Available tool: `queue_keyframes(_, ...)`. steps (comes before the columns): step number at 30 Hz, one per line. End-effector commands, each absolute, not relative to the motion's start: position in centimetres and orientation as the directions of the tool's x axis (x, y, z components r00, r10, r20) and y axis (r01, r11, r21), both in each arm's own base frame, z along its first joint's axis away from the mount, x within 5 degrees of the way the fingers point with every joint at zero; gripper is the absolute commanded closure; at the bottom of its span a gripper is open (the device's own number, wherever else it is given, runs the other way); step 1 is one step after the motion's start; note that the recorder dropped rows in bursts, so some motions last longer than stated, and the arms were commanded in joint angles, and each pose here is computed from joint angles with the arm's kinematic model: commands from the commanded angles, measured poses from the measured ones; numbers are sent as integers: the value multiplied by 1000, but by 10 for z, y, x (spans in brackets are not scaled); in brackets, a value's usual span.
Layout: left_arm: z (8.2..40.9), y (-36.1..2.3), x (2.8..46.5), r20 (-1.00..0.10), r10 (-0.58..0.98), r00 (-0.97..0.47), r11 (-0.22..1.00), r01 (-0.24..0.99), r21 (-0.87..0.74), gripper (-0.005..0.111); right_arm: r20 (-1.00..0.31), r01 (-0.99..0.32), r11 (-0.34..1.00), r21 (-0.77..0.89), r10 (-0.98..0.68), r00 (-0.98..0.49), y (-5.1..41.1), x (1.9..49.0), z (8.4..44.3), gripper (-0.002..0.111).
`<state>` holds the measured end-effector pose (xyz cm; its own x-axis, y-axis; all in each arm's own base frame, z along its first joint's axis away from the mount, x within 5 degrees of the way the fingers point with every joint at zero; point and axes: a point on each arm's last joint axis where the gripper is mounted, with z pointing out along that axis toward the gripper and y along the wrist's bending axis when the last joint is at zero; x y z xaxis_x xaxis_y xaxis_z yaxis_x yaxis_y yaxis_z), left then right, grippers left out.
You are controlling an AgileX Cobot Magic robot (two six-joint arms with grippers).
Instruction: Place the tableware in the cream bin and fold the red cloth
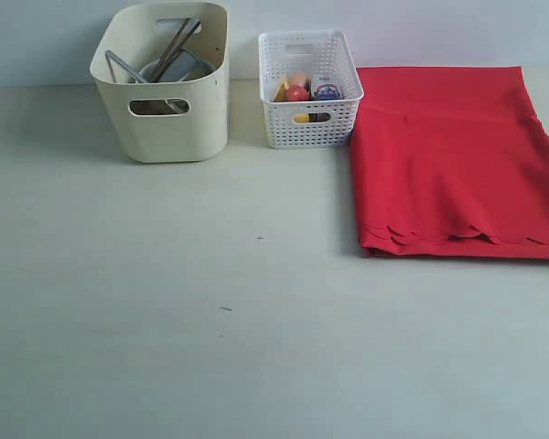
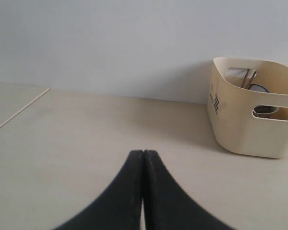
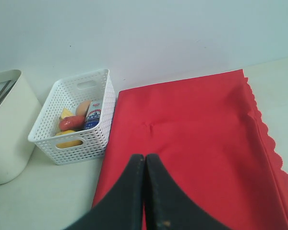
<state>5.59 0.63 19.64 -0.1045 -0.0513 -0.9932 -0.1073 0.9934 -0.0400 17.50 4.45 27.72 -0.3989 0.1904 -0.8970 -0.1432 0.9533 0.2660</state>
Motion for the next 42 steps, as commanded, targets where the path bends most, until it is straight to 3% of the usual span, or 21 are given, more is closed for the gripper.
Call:
queue_keyframes(1,192,7,55,-989,-52,-136,993,-113,-36,105,-903,-146,954,263,190,-385,44,174,278,108)
queue_keyframes(27,190,7,55,-985,-54,-166,993,-115,-35,105,-903,-146,954,263,190,-385,44,174,278,108)
queue_keyframes(28,190,7,55,-985,-54,-166,993,-115,-35,105,-908,-153,957,246,172,-381,44,174,278,108)
queue_keyframes(33,190,7,55,-985,-54,-166,993,-115,-35,105,-928,-302,929,-213,-289,-234,44,175,281,108)
queue_keyframes(42,190,7,55,-985,-54,-166,993,-115,-35,105,-917,-303,936,-179,-270,-294,43,173,276,108)
